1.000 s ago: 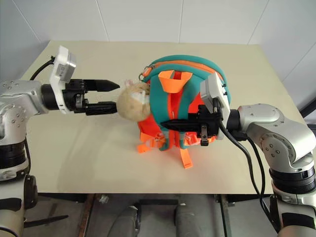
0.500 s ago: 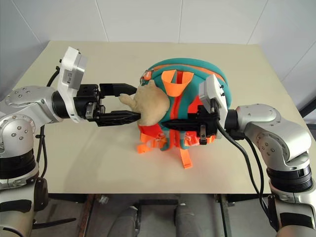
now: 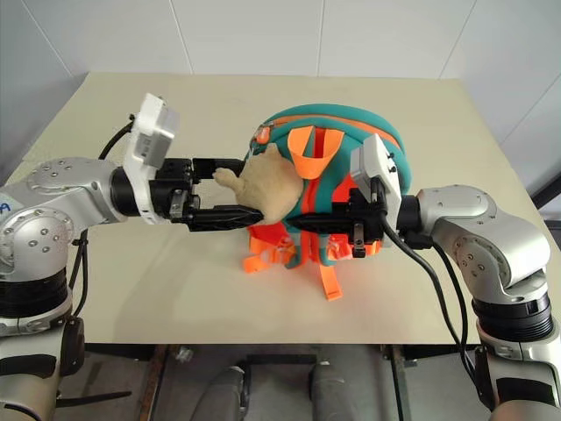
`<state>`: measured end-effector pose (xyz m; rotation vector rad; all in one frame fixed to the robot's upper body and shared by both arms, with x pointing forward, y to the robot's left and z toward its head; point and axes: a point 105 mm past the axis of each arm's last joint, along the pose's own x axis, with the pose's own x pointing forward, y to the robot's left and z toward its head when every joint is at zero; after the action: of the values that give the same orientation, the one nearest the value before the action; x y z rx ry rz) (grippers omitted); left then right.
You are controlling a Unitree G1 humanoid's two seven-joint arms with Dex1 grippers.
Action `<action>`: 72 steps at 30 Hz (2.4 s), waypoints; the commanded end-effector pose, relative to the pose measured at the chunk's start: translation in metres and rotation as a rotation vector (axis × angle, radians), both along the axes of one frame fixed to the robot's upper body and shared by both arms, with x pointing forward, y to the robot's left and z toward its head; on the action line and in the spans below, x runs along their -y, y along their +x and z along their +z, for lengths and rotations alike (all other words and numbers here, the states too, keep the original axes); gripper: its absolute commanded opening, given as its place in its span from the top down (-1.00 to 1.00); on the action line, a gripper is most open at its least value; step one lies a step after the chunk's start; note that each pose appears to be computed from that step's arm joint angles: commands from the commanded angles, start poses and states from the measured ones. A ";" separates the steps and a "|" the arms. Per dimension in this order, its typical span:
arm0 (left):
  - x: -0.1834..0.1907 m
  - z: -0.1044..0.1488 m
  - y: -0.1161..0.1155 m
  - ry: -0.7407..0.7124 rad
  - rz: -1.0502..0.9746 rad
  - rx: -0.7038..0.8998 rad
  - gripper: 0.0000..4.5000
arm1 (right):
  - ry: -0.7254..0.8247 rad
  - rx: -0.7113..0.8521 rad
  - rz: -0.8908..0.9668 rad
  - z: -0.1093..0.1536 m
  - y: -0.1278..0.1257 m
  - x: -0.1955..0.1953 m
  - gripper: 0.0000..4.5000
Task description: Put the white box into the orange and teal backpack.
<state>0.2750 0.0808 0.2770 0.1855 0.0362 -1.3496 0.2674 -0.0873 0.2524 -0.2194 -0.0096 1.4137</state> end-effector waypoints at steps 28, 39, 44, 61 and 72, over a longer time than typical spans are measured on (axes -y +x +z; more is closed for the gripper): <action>-0.108 -0.033 0.065 0.232 0.371 -0.203 0.46 | 0.096 0.044 0.048 0.006 -0.018 -0.010 1.00; -0.097 -0.082 0.098 0.417 0.301 -0.201 0.46 | 0.113 0.016 0.043 0.002 -0.022 -0.014 1.00; -0.083 -0.107 0.097 0.478 0.219 -0.221 0.46 | 0.116 0.004 0.034 -0.001 -0.025 -0.015 1.00; -0.079 -0.082 0.082 0.225 0.156 -0.171 -0.26 | -0.026 -0.025 -0.102 -0.010 -0.027 0.013 0.27; -0.124 -0.054 0.075 0.085 0.314 0.067 -1.00 | -0.256 0.011 -0.461 0.000 -0.023 0.109 -0.98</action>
<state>0.3526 0.2043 0.2054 0.2543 0.1657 -1.0332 0.2448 -0.1817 0.2373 -0.3629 0.2428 1.0046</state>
